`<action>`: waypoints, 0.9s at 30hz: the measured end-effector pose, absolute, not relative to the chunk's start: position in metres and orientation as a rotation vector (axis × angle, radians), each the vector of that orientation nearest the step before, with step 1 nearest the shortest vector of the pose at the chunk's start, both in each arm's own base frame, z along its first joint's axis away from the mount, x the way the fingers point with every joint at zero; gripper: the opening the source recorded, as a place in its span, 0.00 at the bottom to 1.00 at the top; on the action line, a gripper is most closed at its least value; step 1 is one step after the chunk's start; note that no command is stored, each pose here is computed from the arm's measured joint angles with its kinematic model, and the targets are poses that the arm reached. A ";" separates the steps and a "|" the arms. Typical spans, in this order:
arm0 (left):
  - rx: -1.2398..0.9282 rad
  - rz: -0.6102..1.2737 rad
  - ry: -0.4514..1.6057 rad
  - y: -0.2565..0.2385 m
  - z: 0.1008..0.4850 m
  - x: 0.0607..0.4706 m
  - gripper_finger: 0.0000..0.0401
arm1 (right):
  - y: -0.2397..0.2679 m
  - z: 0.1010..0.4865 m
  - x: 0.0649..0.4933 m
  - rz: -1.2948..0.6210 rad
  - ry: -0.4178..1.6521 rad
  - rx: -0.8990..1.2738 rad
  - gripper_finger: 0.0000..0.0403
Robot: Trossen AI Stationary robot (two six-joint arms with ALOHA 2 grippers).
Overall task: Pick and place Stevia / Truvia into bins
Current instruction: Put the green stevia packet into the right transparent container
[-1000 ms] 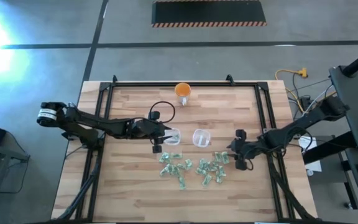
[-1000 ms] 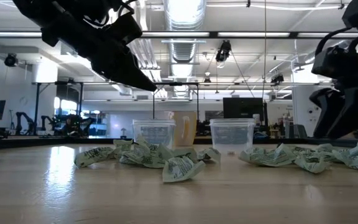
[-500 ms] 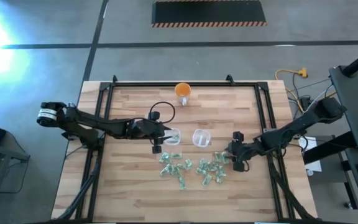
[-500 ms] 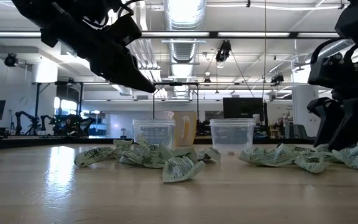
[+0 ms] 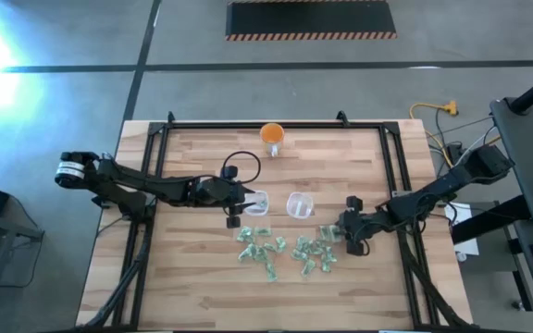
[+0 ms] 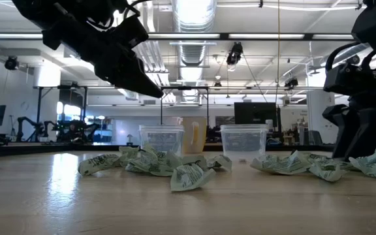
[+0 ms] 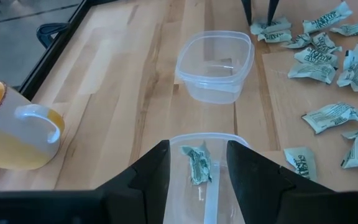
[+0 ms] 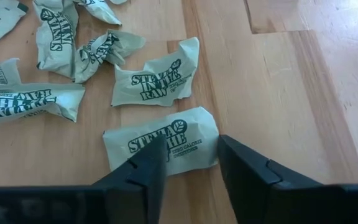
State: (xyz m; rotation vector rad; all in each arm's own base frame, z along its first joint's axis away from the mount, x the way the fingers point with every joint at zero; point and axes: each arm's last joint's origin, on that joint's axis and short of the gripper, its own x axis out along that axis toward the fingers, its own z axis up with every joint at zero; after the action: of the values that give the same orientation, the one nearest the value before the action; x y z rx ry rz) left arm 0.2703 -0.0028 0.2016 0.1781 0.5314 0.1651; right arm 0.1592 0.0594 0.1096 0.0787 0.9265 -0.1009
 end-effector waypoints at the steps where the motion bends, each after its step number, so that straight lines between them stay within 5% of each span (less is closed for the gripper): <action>1: 0.178 0.165 0.532 -0.003 0.202 0.270 0.35 | 0.059 0.110 0.159 -0.101 0.926 0.079 0.29; 12: 0.178 0.165 0.533 -0.003 0.201 0.270 0.35 | 0.060 0.110 0.159 -0.072 0.929 0.072 0.28; 20: 0.178 0.164 0.533 -0.003 0.201 0.270 0.35 | 0.060 0.110 0.159 -0.053 0.930 0.039 0.05; 27: 0.178 0.163 0.533 -0.003 0.201 0.270 0.35 | 0.060 0.111 0.159 -0.055 0.926 0.036 0.02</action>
State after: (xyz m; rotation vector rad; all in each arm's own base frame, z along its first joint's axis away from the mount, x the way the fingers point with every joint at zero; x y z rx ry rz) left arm 0.2702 -0.0028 0.2014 0.1780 0.5329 0.1632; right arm 0.1591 0.0598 0.1110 0.0359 0.9257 -0.0552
